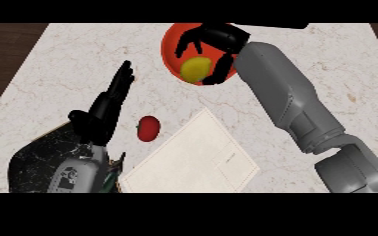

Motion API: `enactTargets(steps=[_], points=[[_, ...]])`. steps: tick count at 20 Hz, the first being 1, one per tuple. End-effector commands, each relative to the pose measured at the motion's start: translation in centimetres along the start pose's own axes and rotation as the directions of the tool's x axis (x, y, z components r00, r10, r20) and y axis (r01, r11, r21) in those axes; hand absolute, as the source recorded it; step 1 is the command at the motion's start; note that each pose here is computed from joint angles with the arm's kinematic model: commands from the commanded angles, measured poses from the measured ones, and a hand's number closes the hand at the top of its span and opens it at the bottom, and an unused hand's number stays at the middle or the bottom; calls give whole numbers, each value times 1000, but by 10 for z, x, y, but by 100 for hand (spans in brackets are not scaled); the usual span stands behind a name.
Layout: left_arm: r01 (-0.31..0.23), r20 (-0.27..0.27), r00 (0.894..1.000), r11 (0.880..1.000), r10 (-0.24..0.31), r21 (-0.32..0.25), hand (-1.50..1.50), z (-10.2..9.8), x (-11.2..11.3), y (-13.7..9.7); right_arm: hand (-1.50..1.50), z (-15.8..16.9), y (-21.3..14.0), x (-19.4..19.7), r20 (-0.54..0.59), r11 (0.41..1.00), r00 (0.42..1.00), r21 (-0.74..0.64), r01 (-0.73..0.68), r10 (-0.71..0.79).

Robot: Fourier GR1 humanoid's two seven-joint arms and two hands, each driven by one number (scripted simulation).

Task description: Pick the lemon from the placemat and place it in the bowl

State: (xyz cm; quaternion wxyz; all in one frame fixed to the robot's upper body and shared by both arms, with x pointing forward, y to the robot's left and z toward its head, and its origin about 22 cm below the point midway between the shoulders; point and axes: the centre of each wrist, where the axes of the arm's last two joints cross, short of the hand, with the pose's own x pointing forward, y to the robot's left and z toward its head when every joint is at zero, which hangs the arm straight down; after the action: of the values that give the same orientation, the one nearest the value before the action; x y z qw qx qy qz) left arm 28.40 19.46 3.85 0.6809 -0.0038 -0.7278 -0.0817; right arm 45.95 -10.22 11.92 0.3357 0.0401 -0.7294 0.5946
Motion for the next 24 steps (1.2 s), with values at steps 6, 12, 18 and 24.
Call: enactTargets(steps=[6, 12, 18, 24], points=[[11, -1, 1000, 1000, -11, -1, 0, -13, 10, -10, -150, 2, -4, -5, 138, 967, 958, 20, 252, -252], [5, -3, 1000, 1000, -5, 19, 0, 6, -1, -2, -150, 9, -25, -5, 213, 911, 911, -142, 387, -353], [-4, 7, 1000, 1000, 4, 3, 0, 0, 0, -5, -150, 43, -44, -21, 155, 850, 863, -160, 501, -480], [7, 16, 1000, 1000, -7, -9, 0, -4, 2, -3, -150, 61, -61, -26, 125, 793, 805, -137, 594, -581]])
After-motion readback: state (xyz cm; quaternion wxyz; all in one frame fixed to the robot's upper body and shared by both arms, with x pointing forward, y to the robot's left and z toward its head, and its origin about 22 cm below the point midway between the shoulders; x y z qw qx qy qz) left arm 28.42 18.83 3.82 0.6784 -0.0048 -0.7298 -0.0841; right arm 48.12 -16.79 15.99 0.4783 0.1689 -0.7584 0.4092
